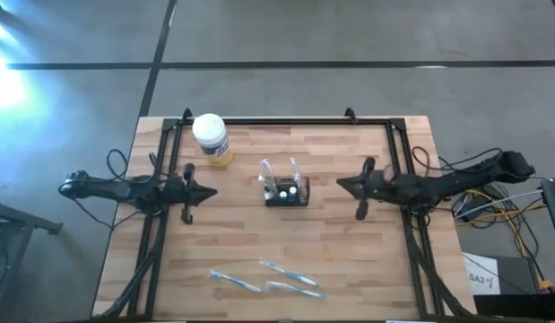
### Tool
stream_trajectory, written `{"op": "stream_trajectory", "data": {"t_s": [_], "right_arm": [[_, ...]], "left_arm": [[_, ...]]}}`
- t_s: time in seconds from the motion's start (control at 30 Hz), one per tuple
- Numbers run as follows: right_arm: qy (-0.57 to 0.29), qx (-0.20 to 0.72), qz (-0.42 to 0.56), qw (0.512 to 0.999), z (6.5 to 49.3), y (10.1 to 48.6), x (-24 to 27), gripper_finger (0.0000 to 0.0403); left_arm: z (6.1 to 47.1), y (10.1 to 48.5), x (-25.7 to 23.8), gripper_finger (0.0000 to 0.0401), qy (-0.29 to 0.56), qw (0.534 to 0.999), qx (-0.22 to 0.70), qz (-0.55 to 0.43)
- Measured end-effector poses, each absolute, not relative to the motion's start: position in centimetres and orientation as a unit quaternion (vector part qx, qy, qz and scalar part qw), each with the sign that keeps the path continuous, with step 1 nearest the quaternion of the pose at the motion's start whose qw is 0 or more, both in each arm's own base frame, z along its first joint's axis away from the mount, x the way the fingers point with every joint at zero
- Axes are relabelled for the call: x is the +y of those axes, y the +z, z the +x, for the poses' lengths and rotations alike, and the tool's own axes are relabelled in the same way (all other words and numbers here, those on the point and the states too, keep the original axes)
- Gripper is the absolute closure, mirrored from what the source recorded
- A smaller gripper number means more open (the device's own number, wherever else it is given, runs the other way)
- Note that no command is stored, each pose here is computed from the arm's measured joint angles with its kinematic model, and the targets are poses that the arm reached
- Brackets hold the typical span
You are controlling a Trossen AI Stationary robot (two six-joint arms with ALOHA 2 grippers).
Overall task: Pick & Place toothbrushing station
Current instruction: Put the top blue toothbrush into the wire organizer
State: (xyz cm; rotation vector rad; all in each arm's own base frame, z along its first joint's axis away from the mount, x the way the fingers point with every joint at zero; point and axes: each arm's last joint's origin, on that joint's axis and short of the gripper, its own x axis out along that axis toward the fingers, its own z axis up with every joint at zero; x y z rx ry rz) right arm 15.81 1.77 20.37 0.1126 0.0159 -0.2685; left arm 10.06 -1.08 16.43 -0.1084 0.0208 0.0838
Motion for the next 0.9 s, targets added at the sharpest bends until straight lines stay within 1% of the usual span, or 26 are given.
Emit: {"op": "stream_trajectory", "data": {"t_s": [0.1, 0.17, 0.27, 0.4, 0.57, 0.7, 0.8, 0.9], "right_arm": [[-0.134, 0.098, 0.060, 0.984, 17.7, 22.4, 2.6, 0.0392], [-0.122, 0.136, 0.059, 0.981, 19.0, 23.7, 3.7, 0.0392], [-0.089, 0.159, 0.055, 0.982, 21.1, 25.4, 6.0, 0.0392], [-0.050, 0.192, 0.048, 0.979, 23.7, 26.6, 9.5, 0.0392], [-0.035, 0.243, 0.054, 0.968, 27.0, 26.9, 13.2, 0.0392], [-0.060, 0.308, 0.073, 0.947, 29.7, 26.6, 15.2, 0.0387], [-0.078, 0.381, 0.109, 0.915, 31.7, 26.1, 16.4, 0.0368], [-0.079, 0.447, 0.106, 0.885, 33.7, 25.2, 17.8, 0.0335]], "left_arm": [[10.2, 16.2, -1.1, 0.0395, 0.043, 0.997, 0.021, -0.066], [10.3, 16.1, -1.1, 0.0393, 0.043, 0.996, 0.029, -0.070], [10.4, 15.9, -1.1, 0.0389, 0.044, 0.996, 0.039, -0.069], [10.5, 15.8, -1.2, 0.0386, 0.044, 0.995, 0.045, -0.071], [10.5, 15.7, -1.2, 0.0390, 0.038, 0.995, 0.047, -0.080], [10.5, 15.7, -1.2, 0.0391, 0.036, 0.995, 0.048, -0.081], [10.5, 15.7, -1.2, 0.0388, 0.036, 0.995, 0.048, -0.081], [10.5, 15.7, -1.2, 0.0388, 0.036, 0.995, 0.049, -0.080]]}}
